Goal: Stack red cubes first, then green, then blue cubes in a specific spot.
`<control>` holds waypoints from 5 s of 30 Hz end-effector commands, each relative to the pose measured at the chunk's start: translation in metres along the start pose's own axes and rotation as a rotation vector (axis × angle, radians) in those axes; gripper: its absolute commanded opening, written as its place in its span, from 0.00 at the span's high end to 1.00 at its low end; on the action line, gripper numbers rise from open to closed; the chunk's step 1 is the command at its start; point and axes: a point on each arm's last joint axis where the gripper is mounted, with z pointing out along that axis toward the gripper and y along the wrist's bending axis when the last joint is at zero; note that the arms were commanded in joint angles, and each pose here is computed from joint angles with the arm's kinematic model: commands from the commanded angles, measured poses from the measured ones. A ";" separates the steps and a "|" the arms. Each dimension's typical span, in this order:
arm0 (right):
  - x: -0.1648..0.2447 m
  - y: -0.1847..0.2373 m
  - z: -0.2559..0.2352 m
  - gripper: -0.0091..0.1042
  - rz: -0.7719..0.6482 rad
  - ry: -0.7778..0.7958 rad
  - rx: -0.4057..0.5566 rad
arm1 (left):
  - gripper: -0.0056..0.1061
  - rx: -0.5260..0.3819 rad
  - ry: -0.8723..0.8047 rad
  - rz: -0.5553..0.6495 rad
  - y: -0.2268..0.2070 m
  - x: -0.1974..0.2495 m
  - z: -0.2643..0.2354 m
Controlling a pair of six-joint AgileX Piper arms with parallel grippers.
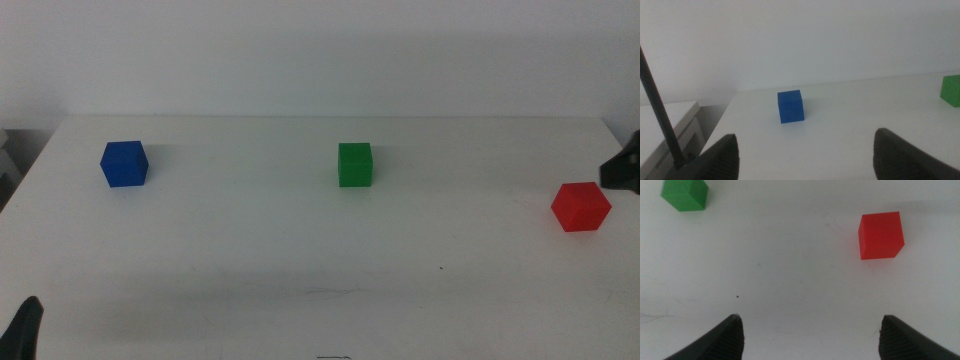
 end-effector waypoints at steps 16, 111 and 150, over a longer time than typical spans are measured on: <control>-0.040 -0.013 0.054 0.09 -0.002 0.097 0.065 | 0.15 -0.011 -0.105 -0.015 0.001 -0.010 -0.002; -0.009 0.256 0.194 0.93 0.146 0.385 -0.017 | 0.15 -0.011 -0.105 -0.015 0.001 -0.010 -0.002; -0.006 0.272 0.204 0.93 0.004 0.427 0.105 | 0.15 -0.011 -0.105 -0.015 0.001 -0.010 -0.002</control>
